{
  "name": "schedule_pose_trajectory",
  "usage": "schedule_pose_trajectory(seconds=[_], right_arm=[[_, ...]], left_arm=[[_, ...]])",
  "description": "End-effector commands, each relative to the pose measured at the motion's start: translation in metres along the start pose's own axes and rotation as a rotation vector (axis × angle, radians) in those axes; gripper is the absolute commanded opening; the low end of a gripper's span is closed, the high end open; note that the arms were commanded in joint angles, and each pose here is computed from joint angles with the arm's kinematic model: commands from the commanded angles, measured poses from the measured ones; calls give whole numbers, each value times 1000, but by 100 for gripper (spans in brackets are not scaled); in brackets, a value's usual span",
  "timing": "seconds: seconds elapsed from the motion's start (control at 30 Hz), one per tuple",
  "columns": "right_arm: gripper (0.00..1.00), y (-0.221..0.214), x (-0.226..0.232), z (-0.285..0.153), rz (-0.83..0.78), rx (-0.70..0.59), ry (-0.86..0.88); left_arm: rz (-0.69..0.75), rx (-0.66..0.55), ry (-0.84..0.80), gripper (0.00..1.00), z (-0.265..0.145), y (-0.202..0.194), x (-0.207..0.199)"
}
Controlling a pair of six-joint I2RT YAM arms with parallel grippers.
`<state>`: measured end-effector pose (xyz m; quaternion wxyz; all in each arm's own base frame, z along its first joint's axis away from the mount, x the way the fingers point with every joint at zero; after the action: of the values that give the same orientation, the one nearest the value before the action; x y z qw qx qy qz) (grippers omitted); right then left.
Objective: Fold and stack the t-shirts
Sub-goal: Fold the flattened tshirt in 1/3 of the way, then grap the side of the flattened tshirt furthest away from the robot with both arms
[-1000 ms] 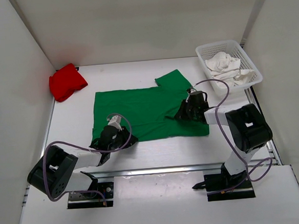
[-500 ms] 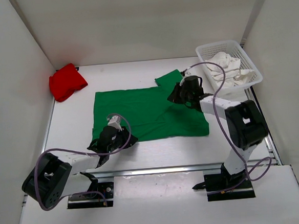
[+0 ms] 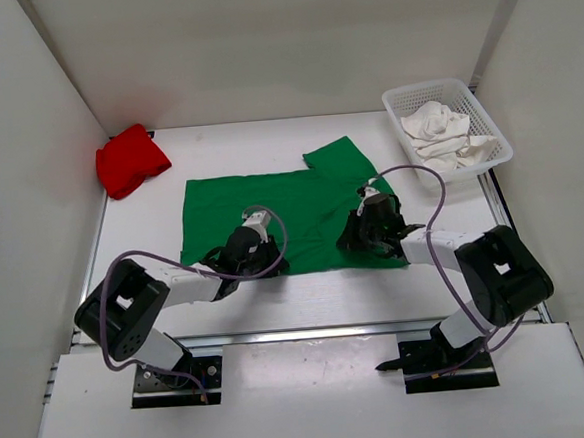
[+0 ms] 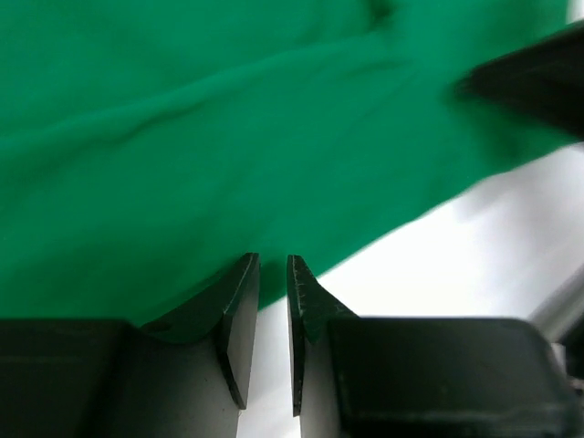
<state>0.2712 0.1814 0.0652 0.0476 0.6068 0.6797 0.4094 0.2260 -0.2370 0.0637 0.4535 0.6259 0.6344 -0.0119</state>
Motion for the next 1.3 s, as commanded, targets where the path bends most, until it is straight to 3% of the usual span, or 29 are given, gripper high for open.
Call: schedule_pose_trajectory(seconds=[0.0,0.17,0.27,0.37,0.5,0.6,0.7,0.8,0.9,1.0,1.1,1.27], right_arm=[[0,-3,-10,-5,-2,-31,-47],[0,-45,-17,-20,-19,42,-64],[0,-67,-18,-30,-15,89,-78],[0,-60,-11,-38,10,59,-43],[1,-8,6,-47,0,-64,-21],[13,30,13,-48,-2,-154,3],[18,59,15,-34,-5,-160,16],[23,79,27,-15,-33,-177,51],[22,93,42,7,-58,-154,108],[22,93,54,26,-88,-110,151],[21,90,60,33,-105,-94,201],[22,84,60,37,-75,-97,276]], left_arm=[[-14,65,115,29,-5,-20,37],[-20,109,161,28,-26,-56,56],[-44,123,114,28,-38,-78,45],[-73,140,74,27,-45,-90,34],[-63,29,39,28,-49,-37,10],[-76,-107,4,29,-56,29,1],[-134,-224,58,24,-62,94,25],[-225,-312,183,20,-65,150,77],[-391,-364,262,19,-64,175,132],[-483,-396,375,26,-65,187,182],[-530,-381,453,29,-64,202,214],[-545,-415,492,43,-63,229,238]])
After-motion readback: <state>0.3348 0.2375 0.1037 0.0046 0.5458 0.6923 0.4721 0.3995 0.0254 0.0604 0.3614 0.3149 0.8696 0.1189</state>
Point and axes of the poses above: each gripper's point midway between its finger pads, its own z axis out along the fingers, its own x axis along the line the jaws close on, y = z × x, the point moved 5 cm from there along -z, back along the fingers, and after that the axes turned 7 degrees about -z, right-handed, at the moved point
